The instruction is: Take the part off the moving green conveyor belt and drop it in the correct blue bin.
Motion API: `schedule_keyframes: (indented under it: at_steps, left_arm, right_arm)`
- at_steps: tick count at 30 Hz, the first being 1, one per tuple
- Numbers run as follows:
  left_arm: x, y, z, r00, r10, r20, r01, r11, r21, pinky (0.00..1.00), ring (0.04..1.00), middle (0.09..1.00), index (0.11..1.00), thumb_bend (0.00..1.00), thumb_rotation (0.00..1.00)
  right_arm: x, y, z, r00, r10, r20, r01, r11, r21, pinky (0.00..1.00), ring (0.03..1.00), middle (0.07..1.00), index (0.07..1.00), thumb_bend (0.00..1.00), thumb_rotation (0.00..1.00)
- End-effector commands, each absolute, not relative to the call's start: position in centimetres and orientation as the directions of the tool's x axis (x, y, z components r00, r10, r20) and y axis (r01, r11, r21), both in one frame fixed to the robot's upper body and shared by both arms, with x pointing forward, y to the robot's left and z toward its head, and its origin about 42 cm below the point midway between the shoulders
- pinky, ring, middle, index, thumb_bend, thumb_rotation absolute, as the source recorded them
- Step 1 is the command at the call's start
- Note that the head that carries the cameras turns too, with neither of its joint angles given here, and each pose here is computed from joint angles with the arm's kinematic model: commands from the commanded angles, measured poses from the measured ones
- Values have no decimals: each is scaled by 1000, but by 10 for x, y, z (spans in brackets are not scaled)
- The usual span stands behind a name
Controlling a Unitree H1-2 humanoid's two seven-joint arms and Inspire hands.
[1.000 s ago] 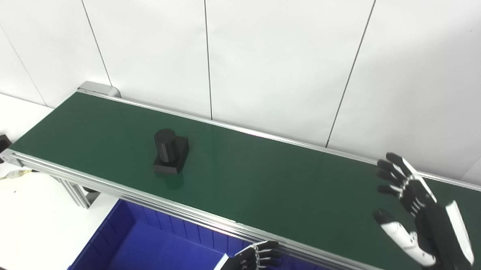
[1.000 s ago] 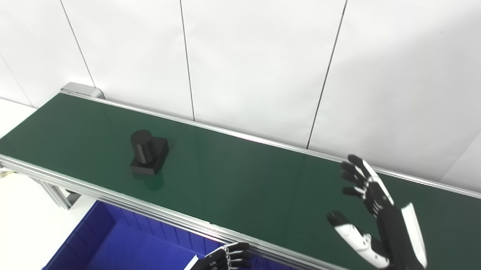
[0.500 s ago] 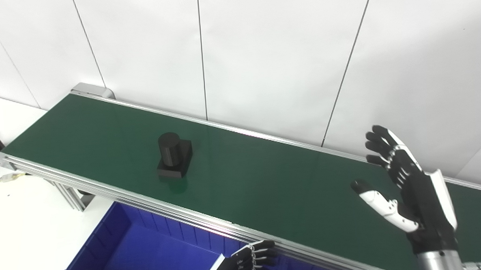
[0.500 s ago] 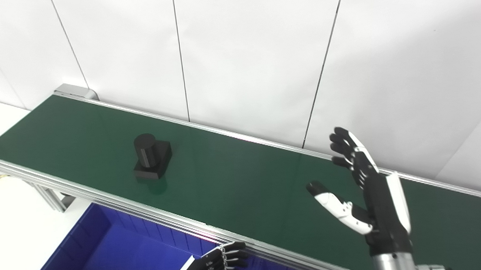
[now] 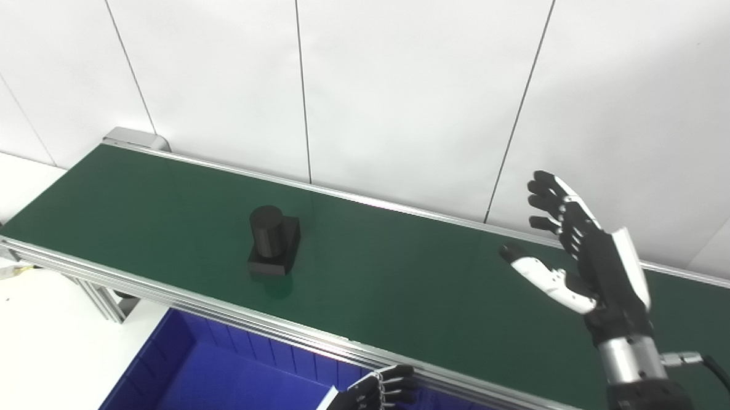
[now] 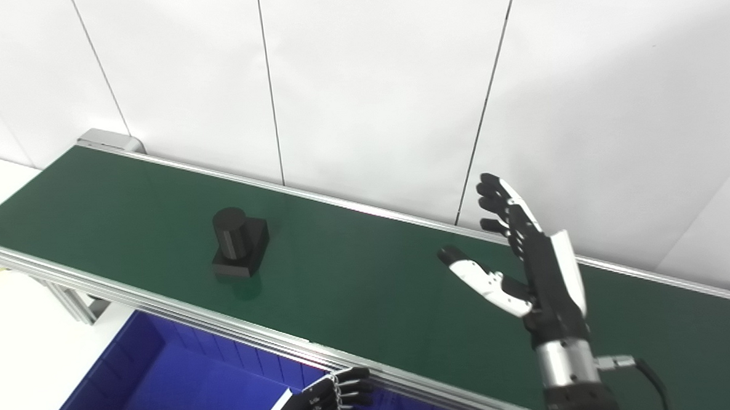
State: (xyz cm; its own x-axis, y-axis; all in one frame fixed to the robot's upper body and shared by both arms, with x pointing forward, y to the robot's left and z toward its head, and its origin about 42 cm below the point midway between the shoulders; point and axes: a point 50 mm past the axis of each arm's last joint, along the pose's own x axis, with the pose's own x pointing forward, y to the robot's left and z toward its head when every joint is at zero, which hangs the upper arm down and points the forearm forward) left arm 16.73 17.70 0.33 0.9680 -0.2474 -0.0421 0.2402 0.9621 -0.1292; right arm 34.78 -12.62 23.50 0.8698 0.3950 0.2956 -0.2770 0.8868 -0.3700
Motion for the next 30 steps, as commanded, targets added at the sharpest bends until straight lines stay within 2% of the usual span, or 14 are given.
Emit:
schedule_keyframes:
  at_steps: [1, 12, 21, 26, 30]
  left_arm:
    - [174, 172, 11, 967, -252, 26, 253, 959, -129, 693, 755, 785, 819, 939, 526]
    - [175, 168, 11, 967, -254, 28, 255, 957, -136, 693, 756, 787, 821, 938, 528]
    - [176, 163, 11, 966, -258, 29, 259, 956, -140, 697, 757, 786, 824, 932, 534]
    - [176, 160, 11, 966, -256, 26, 257, 957, -137, 692, 755, 785, 825, 931, 537]
    - [177, 158, 11, 966, -258, 27, 260, 956, -135, 687, 753, 784, 825, 929, 543]
  right_arm:
    - [356, -117, 248, 846, 403, 349, -261, 884, -388, 819, 875, 885, 903, 656, 487]
    - [384, -92, 228, 843, 437, 313, -294, 862, -412, 819, 873, 878, 906, 717, 526]
    - [402, -66, 214, 845, 459, 274, -327, 850, -414, 783, 853, 865, 892, 725, 467]
    - [409, -55, 208, 851, 472, 231, -343, 832, -437, 800, 864, 864, 897, 722, 478]
    - [416, -47, 205, 846, 488, 214, -359, 818, -449, 799, 857, 859, 898, 711, 449]
